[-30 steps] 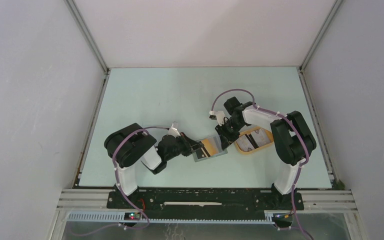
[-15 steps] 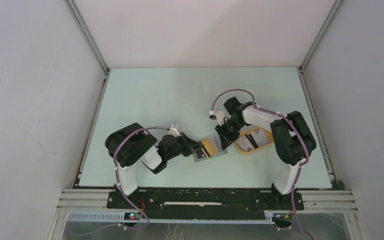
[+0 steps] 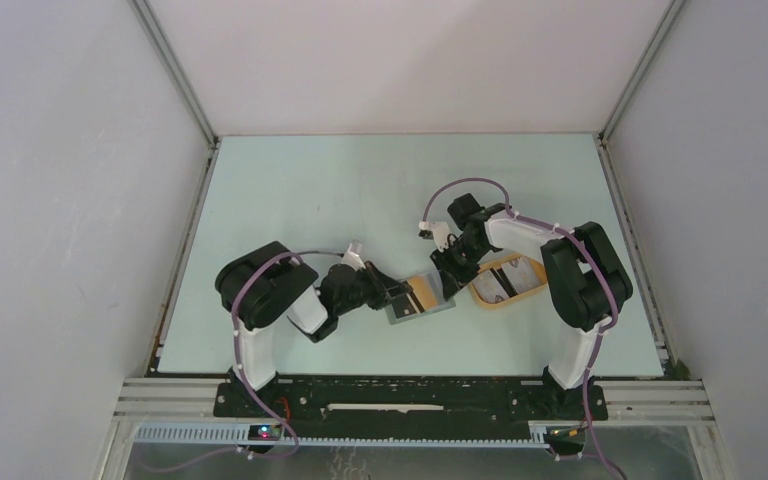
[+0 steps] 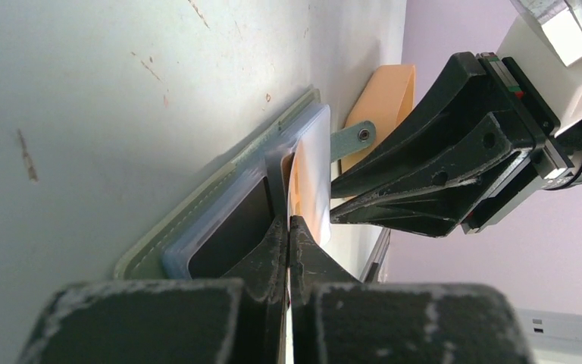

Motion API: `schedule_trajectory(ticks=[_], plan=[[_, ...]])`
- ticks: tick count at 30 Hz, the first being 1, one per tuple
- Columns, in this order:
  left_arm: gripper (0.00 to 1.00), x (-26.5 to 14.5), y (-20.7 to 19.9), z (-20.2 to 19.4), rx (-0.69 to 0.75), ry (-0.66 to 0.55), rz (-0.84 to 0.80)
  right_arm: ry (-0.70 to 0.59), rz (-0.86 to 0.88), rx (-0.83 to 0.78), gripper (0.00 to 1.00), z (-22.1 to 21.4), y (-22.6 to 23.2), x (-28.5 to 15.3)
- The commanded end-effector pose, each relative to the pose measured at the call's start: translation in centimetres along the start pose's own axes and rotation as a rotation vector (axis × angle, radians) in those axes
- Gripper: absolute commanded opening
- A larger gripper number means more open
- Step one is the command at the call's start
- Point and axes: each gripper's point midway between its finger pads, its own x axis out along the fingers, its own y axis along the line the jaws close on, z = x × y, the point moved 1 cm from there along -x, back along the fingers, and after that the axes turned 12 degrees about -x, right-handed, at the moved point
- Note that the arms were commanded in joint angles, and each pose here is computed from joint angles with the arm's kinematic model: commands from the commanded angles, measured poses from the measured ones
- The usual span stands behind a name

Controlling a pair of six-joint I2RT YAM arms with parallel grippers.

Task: Put the credit cards into the card holder
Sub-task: Insert the credit card into the card holder.

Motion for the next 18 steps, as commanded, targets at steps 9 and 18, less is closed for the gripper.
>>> schedule_trajectory(ticks=[9,18], plan=[[0.13,1.8,0.3,0.1,0.040,0.062,0.024,-0.101,0.000,-0.069,0.32,2.5,0.8,-2.2],[0.36,1.6,0.3,0.6,0.054,0.048,0.026,-0.226,0.029,-0.276,0.31,4.8,4.5,-4.1]])
